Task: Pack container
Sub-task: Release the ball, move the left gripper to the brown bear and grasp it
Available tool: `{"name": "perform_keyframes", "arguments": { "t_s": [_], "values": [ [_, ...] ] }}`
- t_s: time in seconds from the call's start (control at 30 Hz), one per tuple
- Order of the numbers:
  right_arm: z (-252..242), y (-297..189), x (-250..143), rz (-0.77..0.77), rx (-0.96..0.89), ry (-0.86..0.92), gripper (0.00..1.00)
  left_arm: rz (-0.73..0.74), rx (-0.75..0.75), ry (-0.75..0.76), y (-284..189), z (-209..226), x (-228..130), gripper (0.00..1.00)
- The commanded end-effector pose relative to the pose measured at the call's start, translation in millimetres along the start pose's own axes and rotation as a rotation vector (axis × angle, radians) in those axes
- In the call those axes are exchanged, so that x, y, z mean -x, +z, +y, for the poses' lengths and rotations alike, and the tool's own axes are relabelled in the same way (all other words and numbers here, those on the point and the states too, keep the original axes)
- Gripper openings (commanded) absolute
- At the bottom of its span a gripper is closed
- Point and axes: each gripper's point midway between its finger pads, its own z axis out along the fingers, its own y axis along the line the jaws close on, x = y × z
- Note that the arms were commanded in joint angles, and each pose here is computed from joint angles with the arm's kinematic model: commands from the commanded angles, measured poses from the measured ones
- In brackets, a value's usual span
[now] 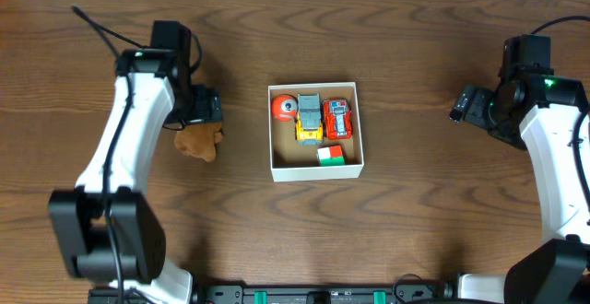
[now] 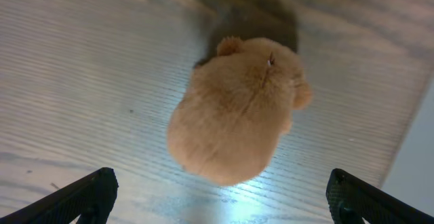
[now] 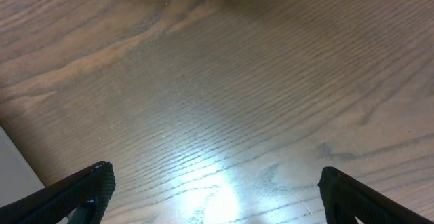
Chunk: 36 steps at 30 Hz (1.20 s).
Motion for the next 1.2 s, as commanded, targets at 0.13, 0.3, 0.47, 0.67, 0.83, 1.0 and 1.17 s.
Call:
{"name": "perform_keyframes", "arguments": {
  "t_s": [0.13, 0.3, 0.47, 0.67, 0.83, 1.0, 1.17],
  "values": [
    [-1, 0, 0, -0.004, -0.004, -0.012, 0.99, 0.138, 0.015, 0.074, 46, -3, -12, 1.00],
    [-2, 0, 1, -0.005, -0.006, -0.012, 0.99, 0.192, 0.022, 0.113, 63, -4, -18, 1.00],
    [-2, 0, 1, -0.005, -0.010, -0.012, 0.99, 0.223, 0.024, 0.147, 75, -4, -21, 1.00],
    [-2, 0, 0, -0.004, -0.011, -0.012, 0.99, 0.251, 0.024, 0.169, 84, -5, -25, 0.98],
    [-4, 0, 1, -0.006, -0.019, -0.012, 0.99, 0.248, 0.024, 0.169, 85, -5, -24, 0.95],
    [-4, 0, 1, -0.006, -0.019, -0.012, 0.99, 0.240, 0.022, 0.168, 86, -5, -22, 0.84],
    [-4, 0, 1, -0.006, -0.019, -0.012, 0.99, 0.249, 0.023, 0.169, 89, -5, -26, 0.52]
  ]
}}
